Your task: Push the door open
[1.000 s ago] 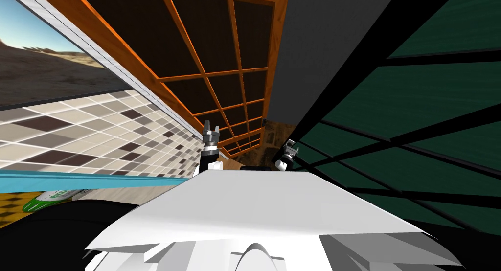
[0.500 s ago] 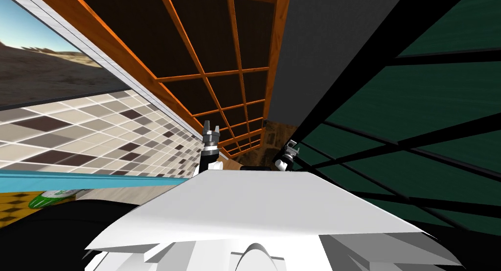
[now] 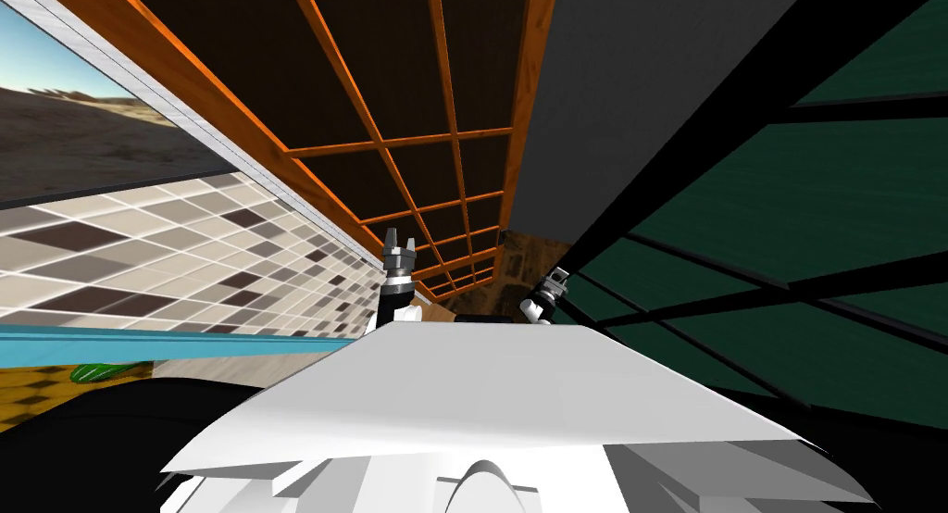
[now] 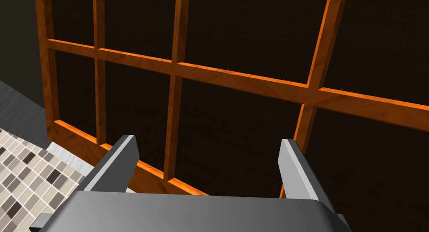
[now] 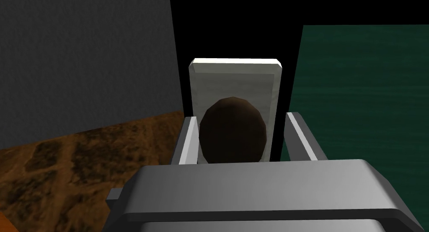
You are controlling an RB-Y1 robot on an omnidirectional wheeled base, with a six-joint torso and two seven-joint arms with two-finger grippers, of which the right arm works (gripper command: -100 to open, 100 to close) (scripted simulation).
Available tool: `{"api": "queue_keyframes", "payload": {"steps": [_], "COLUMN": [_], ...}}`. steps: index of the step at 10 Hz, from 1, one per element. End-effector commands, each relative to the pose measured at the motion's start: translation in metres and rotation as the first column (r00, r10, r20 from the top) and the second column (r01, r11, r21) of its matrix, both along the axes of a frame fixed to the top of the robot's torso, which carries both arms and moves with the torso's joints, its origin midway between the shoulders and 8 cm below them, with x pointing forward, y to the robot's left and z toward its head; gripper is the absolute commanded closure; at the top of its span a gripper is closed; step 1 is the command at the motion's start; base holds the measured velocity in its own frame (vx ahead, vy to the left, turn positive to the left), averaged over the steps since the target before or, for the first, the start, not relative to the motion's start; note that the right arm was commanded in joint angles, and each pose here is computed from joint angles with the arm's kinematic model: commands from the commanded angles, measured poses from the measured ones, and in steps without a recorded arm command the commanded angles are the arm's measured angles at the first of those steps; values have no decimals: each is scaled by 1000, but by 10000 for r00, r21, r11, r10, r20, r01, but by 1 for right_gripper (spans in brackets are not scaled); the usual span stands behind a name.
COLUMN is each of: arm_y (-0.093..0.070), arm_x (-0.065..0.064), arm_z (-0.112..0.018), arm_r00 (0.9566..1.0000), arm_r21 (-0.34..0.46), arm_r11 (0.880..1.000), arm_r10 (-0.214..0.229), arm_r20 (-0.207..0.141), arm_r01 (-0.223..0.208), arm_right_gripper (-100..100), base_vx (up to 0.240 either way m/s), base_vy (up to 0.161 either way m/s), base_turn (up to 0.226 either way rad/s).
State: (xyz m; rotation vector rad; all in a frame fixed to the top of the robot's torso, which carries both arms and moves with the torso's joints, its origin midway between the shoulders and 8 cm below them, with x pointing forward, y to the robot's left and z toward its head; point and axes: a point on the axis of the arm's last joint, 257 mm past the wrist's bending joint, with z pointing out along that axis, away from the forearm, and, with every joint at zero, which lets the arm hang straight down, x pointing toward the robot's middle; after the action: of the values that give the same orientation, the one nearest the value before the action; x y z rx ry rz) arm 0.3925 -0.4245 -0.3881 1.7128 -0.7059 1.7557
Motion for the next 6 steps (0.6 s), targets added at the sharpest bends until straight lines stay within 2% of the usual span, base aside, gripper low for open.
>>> {"api": "queue_keyframes", "payload": {"steps": [1,6], "arm_y": [-16,-19], "arm_x": [-8,-18], "arm_z": [4,-6], "arm_r00": [9986,9918], "arm_r21": [-77,300], "arm_r11": [9986,9913], "arm_r10": [-523,-1282], "arm_r20": [109,-19], "arm_r01": [524,1282], "arm_right_gripper": [100,100], "base_vx": [95,86], "base_vy": [-37,-41], "base_turn": [57,37]}}
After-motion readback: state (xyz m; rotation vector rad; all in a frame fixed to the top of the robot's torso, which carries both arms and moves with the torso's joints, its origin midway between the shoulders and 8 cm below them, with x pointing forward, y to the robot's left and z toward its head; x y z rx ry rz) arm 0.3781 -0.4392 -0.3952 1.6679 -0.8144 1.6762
